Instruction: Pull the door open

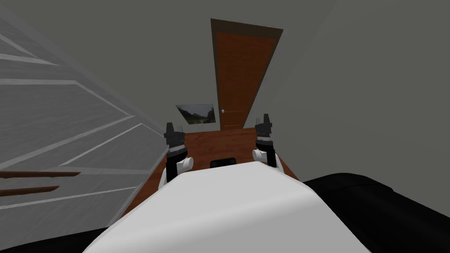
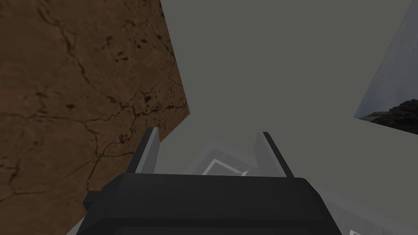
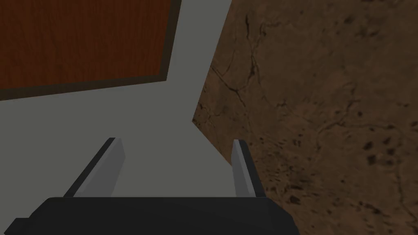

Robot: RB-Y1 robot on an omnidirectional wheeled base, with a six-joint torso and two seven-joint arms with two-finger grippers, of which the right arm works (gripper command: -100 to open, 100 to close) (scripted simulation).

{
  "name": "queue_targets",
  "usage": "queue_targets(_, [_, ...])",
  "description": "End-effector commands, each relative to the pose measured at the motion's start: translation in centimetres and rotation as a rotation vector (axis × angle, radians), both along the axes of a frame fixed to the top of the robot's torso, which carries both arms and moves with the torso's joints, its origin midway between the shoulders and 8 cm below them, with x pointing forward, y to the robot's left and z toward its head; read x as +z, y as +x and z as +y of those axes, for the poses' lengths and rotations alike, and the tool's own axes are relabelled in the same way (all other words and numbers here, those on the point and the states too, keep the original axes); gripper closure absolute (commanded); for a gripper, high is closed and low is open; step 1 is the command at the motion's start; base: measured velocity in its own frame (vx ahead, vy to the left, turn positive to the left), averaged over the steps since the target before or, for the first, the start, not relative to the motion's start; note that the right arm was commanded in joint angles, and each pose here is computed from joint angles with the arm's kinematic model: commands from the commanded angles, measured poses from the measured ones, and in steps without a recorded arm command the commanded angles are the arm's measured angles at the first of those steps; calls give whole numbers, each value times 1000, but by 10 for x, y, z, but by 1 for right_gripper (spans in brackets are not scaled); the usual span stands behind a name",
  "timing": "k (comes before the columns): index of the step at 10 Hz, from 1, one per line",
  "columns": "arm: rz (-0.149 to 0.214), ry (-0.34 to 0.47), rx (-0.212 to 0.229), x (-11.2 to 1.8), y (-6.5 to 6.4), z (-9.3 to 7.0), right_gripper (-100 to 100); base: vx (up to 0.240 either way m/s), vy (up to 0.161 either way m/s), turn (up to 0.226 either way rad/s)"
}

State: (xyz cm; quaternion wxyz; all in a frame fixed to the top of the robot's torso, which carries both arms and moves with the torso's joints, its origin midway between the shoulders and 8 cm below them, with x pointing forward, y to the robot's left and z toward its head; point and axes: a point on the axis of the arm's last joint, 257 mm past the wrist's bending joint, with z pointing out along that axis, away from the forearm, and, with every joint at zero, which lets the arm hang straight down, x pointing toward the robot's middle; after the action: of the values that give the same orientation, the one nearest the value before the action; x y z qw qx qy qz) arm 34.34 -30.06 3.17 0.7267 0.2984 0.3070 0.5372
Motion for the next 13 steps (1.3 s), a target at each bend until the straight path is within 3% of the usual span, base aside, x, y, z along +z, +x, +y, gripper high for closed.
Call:
queue_targets(1, [16,-26,-12,-9,5,0,-100,97,20,-19])
queue_targets(8, [89,-147,-70,-49,28,-1,-100,171,37,-19])
queue_targets(13, [149,-251,-117,-85,45,-2,-100,120,35,-22])
